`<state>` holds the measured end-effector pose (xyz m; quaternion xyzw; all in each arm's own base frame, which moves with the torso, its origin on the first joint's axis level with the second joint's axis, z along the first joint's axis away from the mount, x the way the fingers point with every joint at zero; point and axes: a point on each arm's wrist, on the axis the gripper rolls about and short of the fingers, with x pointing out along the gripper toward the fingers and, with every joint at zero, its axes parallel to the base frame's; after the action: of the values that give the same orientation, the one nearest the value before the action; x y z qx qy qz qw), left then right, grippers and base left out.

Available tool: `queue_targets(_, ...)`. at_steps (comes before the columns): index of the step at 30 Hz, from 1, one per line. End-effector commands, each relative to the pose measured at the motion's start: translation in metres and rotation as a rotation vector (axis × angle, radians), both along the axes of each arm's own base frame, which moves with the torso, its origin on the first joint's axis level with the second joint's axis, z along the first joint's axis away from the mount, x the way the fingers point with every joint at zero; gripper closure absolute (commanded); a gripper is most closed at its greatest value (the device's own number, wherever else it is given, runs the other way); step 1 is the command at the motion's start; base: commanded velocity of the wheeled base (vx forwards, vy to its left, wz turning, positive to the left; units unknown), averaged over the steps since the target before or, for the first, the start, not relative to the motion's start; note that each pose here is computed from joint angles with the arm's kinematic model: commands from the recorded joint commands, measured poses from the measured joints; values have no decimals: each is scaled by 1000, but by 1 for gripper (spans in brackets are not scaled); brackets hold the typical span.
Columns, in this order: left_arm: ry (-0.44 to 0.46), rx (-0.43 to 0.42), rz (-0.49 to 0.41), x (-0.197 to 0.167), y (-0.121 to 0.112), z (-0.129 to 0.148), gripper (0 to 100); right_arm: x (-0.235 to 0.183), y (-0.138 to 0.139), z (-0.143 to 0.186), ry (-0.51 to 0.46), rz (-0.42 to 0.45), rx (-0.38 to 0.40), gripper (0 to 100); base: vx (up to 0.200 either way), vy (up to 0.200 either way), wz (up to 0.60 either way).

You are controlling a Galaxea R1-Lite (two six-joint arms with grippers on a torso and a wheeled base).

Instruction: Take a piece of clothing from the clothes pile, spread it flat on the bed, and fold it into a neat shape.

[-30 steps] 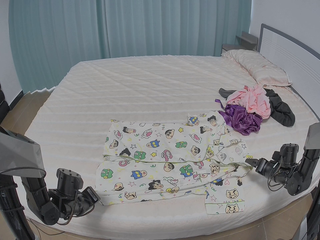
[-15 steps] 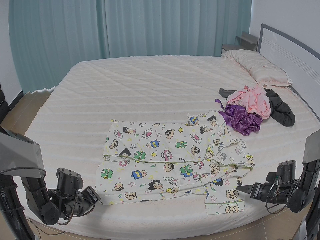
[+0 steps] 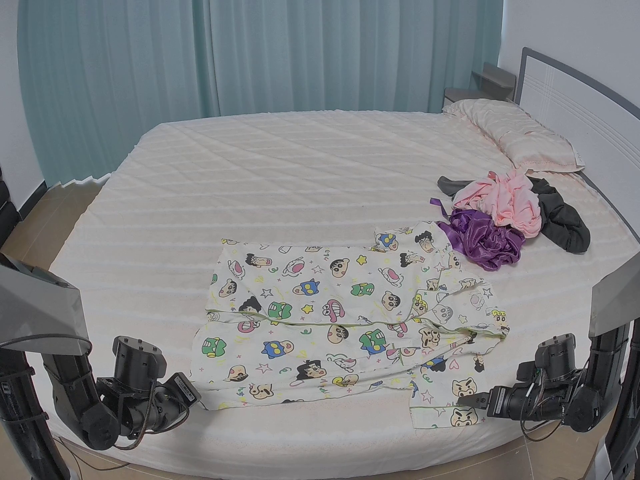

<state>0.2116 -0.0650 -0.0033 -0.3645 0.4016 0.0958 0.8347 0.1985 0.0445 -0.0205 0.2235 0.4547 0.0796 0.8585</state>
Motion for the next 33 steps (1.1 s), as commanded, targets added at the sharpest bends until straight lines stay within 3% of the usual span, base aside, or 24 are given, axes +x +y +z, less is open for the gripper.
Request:
queue_targets(1,0,0,1,0,0,0,100,-6,3,-4,36,17,-8,0,0,0,0)
queue_targets(5,0,0,1,0,0,0,100,-6,4,-6,42,25,-15,0,0,0,0)
queue_targets(6,1,1,1,0,0,0,100,-6,4,-7,45,22,-17,100,0,0,0)
queue_targets(19,-2,0,-1,-2,0,1,100,-9,-1,-4,62,-26,-58,100,0,0,0)
queue_targets(24,-12,1,-6,-6,1,6,100,-18,-11,13,74,-60,-65,100,0,0,0)
queue_targets(33,-39,12,-34,-17,3,16,100,-40,-24,30,142,-34,-129,100,0,0,0)
